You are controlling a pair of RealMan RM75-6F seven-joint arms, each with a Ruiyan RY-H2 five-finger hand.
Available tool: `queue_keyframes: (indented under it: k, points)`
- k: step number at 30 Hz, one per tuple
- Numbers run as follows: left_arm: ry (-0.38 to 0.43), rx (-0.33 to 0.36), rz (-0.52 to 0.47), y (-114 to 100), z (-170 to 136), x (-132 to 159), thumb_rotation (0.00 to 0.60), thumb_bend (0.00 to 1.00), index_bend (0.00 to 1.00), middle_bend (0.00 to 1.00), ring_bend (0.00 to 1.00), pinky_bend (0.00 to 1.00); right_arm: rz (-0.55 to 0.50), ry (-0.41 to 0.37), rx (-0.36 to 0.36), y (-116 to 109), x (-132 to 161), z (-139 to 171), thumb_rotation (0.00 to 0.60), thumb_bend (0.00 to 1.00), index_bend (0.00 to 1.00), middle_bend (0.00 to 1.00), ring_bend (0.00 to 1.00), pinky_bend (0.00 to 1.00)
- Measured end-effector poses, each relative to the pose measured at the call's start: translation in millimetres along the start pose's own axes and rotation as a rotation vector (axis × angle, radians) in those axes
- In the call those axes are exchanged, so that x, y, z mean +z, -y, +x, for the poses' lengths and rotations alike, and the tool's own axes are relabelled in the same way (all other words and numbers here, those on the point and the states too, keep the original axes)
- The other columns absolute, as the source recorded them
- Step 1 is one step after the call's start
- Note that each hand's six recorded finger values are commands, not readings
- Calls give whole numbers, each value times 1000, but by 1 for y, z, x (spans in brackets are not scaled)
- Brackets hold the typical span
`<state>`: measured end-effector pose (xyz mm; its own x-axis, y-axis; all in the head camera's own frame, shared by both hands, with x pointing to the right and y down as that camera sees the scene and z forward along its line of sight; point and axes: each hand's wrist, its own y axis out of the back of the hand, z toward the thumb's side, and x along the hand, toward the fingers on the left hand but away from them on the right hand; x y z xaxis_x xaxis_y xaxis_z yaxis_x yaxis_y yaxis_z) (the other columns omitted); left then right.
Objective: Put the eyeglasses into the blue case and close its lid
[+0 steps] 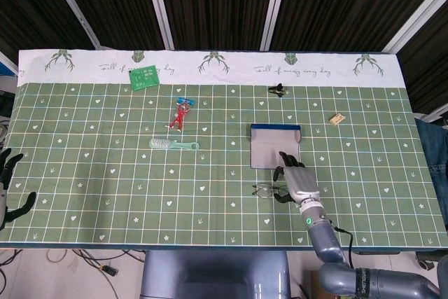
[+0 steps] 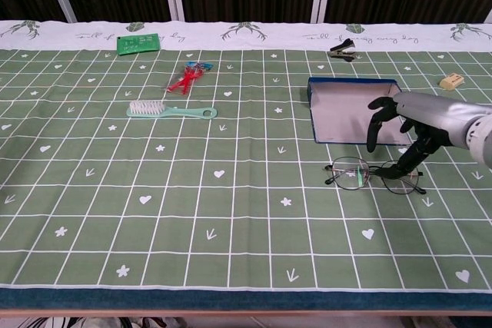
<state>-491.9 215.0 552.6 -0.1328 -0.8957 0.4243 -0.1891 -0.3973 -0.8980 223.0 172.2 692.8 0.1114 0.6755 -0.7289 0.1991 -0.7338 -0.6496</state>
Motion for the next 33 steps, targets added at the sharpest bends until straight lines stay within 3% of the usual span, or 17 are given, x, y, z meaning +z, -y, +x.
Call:
queue_keyframes:
  k: [33]
  points:
    - [-4, -1, -1, 0, 0, -1, 600, 329, 107, 0, 0, 0, 20, 14, 9, 14, -3, -10, 600, 414, 562, 32, 57, 191]
